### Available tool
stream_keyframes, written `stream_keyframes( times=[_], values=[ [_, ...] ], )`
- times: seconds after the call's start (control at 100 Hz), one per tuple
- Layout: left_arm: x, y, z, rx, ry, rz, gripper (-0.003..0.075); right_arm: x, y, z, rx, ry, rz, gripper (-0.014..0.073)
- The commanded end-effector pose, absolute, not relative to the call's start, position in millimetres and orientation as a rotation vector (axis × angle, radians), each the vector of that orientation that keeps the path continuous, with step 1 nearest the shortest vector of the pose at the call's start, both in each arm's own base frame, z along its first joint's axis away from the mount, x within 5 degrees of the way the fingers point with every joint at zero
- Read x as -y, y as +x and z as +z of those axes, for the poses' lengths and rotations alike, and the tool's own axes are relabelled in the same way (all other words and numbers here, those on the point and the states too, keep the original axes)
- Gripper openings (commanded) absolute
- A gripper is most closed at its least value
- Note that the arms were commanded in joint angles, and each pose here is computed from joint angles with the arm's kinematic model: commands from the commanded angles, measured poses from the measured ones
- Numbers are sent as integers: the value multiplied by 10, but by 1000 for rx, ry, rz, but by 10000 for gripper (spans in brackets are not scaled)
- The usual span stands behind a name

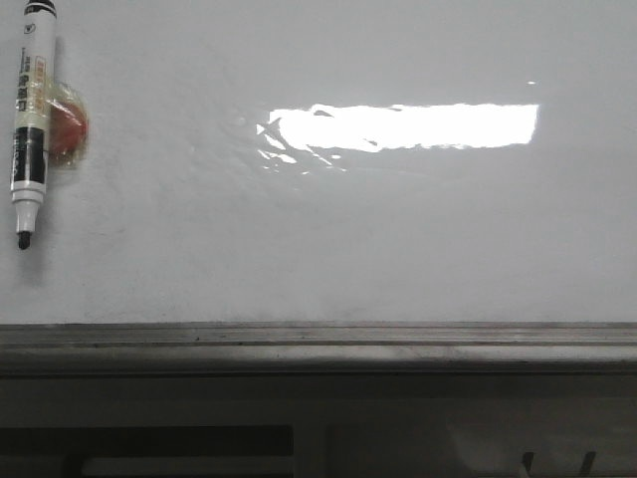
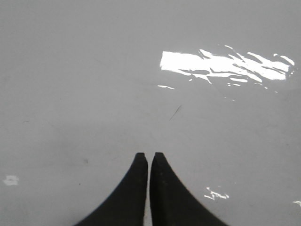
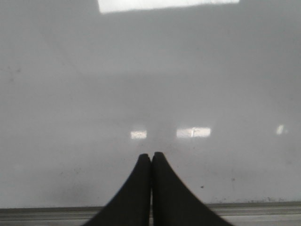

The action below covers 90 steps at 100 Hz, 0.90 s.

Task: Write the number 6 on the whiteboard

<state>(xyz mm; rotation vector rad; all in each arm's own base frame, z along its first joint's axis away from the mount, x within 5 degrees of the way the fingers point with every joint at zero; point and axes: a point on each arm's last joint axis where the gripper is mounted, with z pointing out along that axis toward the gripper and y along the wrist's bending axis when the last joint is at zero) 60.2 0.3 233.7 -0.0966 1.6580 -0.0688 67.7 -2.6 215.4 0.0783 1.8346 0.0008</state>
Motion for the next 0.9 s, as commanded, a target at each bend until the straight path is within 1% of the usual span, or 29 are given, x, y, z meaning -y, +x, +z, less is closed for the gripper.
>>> stream_keyframes(
  times=[0.0,0.18,0.23,0.3,0.35,0.37,0.4,0.42,0.47,0.65,0.79,0.89],
  values=[
    [-11,675,2584,-1603,-105,-72,-21,31,773,2387,-1827,107,22,-53],
    [-19,809,2719,-1653,-79,-35,-20,36,892,2495,-1870,116,30,-53],
    [-23,832,2734,-1661,-65,-18,-1,37,893,2500,-1863,116,30,-53],
    [-24,856,2753,-1648,-63,-16,92,37,893,2499,-1865,116,30,-53],
    [-24,868,2767,-1633,-62,-15,209,36,892,2497,-1867,116,30,-53],
    [-25,871,2778,-1621,-62,-15,239,36,892,2497,-1867,116,30,-53],
    [-25,872,2795,-1602,-63,-17,303,36,892,2497,-1867,116,30,-53],
    [-25,873,2805,-1591,-63,-17,333,36,892,2497,-1867,116,30,-53],
    [-25,879,2832,-1554,-76,-32,374,36,892,2497,-1867,116,30,-53],
    [-27,878,2907,-1451,-64,-23,377,35,893,2499,-1865,114,31,-53],
    [16,876,2933,-1442,21,-6,377,35,893,2499,-1865,114,31,-53],
    [92,901,2919,-1455,90,-65,377,34,892,2495,-1869,116,34,-53]
  ],
)
